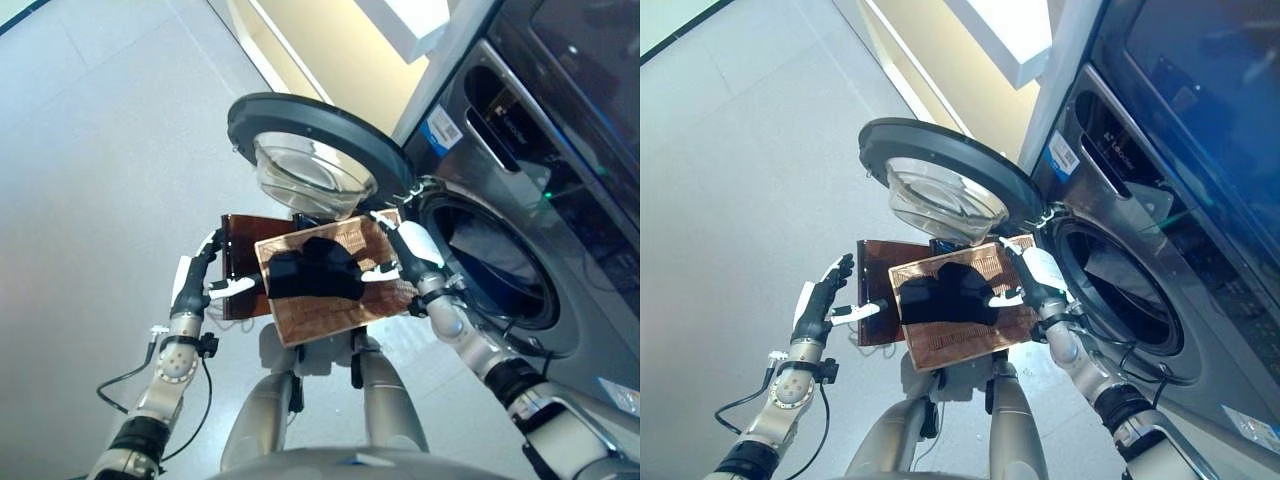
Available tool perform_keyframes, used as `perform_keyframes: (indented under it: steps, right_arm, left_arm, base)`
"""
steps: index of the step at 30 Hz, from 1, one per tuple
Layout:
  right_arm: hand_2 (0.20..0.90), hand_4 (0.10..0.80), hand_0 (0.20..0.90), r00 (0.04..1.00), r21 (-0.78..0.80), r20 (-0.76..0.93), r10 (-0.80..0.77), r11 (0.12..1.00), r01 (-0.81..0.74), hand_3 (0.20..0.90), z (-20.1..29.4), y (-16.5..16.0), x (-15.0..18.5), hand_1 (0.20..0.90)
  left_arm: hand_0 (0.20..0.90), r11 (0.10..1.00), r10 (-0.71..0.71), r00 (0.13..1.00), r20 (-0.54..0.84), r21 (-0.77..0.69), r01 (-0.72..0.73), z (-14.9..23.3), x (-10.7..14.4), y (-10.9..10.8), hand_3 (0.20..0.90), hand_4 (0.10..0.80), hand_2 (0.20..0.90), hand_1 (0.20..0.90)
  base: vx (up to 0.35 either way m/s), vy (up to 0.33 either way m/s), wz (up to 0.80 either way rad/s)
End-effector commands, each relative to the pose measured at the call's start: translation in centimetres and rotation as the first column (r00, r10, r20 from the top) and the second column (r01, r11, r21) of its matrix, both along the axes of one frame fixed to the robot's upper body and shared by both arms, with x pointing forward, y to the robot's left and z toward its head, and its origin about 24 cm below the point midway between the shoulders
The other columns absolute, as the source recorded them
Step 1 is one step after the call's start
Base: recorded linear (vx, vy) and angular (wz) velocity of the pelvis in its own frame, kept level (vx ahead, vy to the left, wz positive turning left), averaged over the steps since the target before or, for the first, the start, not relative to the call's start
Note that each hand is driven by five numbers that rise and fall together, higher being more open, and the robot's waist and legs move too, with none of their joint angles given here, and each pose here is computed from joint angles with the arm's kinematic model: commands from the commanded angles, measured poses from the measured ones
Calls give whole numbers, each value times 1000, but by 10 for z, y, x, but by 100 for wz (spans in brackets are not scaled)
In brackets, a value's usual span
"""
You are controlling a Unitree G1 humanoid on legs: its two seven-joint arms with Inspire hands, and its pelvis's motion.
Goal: Pick up the clothes and place them into the washing machine
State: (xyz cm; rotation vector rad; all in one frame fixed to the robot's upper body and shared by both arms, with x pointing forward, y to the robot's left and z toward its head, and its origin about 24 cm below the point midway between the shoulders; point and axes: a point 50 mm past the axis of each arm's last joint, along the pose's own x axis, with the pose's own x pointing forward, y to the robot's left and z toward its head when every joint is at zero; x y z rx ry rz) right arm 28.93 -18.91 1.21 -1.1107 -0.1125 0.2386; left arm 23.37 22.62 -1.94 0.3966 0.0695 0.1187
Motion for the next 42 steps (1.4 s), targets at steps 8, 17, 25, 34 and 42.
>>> perform_keyframes:
  steps: [8,17,25,34,42]
  right_arm:
    - [900,800,900,967,-270,30,254,933,-237,900,-2,41,2,900]
    - [900,800,900,965,-335,-28,261,907,-255,900,-19,78,14,900]
    - [900,800,900,986,-342,22,168,928,-150,900,-9,87,36,900]
    - [900,800,900,989,-318,112,97,946,-56,900,10,88,55,900]
    - [900,800,900,981,-309,188,35,951,26,900,27,83,68,900]
  left_arm:
    - [900,990,102,987,124,-114,-88,18,-4,18,900,800,900,900]
    - [900,981,147,974,173,-151,-121,30,2,20,900,800,900,900]
    - [900,980,145,962,233,-168,-107,45,6,17,900,800,900,900]
    - [900,981,157,943,294,-157,-114,59,8,17,900,800,900,900]
    - [900,983,152,935,320,-144,-110,64,9,15,900,800,900,900]
  base:
    - [-58,12,1]
    - [-47,23,0]
    - [-23,21,2]
    - [-16,28,5]
    - [-7,12,6]
